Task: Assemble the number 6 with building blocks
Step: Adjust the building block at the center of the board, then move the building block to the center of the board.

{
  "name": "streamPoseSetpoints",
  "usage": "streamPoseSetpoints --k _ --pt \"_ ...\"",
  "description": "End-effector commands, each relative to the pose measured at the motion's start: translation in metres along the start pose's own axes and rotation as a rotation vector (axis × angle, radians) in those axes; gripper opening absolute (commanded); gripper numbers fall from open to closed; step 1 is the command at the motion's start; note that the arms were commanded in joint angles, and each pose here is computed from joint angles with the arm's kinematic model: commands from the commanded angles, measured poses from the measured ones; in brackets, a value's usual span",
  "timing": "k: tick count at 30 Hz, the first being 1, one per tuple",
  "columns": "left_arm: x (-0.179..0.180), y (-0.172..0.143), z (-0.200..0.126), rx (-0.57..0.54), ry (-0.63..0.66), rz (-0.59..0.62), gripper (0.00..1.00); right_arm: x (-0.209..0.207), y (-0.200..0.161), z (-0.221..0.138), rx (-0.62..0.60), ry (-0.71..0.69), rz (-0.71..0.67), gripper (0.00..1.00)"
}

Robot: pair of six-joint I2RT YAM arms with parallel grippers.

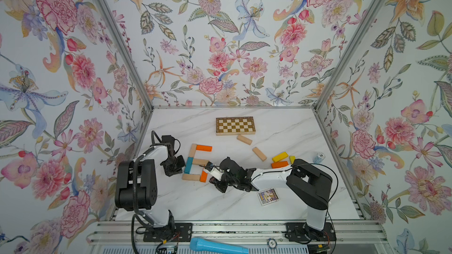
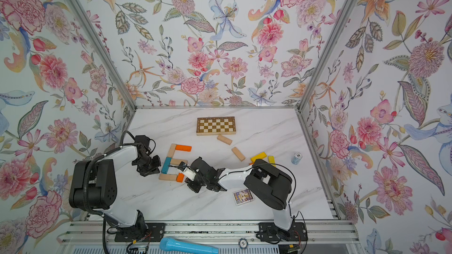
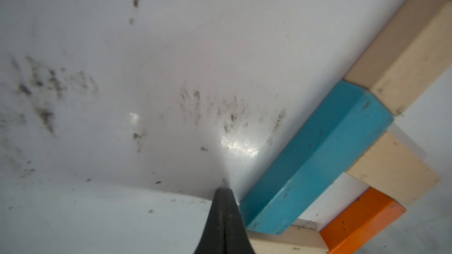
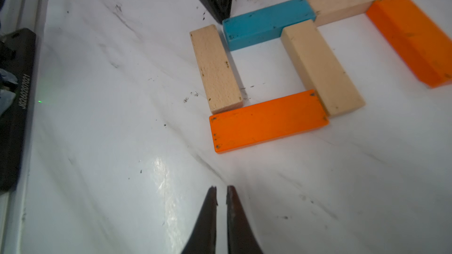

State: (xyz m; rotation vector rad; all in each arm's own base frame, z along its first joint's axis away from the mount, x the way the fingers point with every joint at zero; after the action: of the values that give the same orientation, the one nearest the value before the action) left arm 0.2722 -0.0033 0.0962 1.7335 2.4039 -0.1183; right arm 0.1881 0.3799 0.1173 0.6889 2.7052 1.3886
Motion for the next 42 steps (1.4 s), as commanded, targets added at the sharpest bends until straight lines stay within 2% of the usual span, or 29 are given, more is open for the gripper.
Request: streamPoseSetpoints --k 1,3,6,7,9,12,14,17,21,24,32,37,42 --pt "-0.002 0.002 -0.018 -0.044 0.02 0.003 0.0 -0.017 0.038 -0.042 -0.199 -0.061 0.088 0.18" --pt "-0.006 0.008 -0.039 -0.104 0.014 0.013 0.04 -0.033 0.045 -0.067 -0.245 -0.129 0.157 0.22" --pt "-0.014 0.018 -0.067 -0.184 0.009 0.044 0.2 -0.06 0.047 -0.096 -0.246 -0.254 0.283 0.36" --pt "-0.019 0.021 -0.077 -0.219 0.002 0.064 0.28 -0.067 0.044 -0.103 -0.235 -0.292 0.32 0.39" --pt "-0.033 0.026 -0.101 -0.311 -0.025 0.13 0.49 -0.087 0.037 -0.122 -0.218 -0.403 0.413 0.44" --pt "-0.063 0.03 -0.134 -0.449 -0.085 0.249 0.86 -0.115 0.017 -0.151 -0.187 -0.545 0.547 0.49" --pt "-0.085 0.034 -0.146 -0.484 -0.115 0.327 0.99 -0.132 -0.002 -0.167 -0.146 -0.621 0.608 0.56" --pt "-0.114 0.039 -0.148 -0.473 -0.129 0.443 0.99 -0.15 -0.025 -0.177 -0.015 -0.705 0.61 0.62" --pt "-0.139 0.038 -0.135 -0.462 -0.1 0.567 0.99 -0.176 -0.042 -0.178 0.147 -0.696 0.624 0.64" --pt "-0.147 0.034 -0.124 -0.443 -0.116 0.623 0.99 -0.187 -0.039 -0.17 0.214 -0.662 0.566 0.64" --pt "-0.142 0.027 -0.112 -0.465 -0.12 0.661 0.99 -0.219 -0.016 -0.126 0.303 -0.53 0.313 0.63" --pt "-0.139 0.026 -0.11 -0.467 -0.101 0.675 0.99 -0.243 -0.004 -0.104 0.336 -0.431 0.233 0.63" --pt "-0.137 0.027 -0.103 -0.448 -0.09 0.673 0.99 -0.26 -0.002 -0.085 0.404 -0.397 0.161 0.62"
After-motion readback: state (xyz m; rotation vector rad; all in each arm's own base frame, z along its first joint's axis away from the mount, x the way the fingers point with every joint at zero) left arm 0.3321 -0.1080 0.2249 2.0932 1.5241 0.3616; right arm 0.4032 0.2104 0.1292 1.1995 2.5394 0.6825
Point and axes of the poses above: each gripper's point midway between its finger pads, its own z axis out along the fingers, its own x axis along the line the jaws close on, y = z × x, the point moved 8 cm from there along -z, back along the fingers, and after that the axes turned 5 degrees about z, right-handed, at the moved point
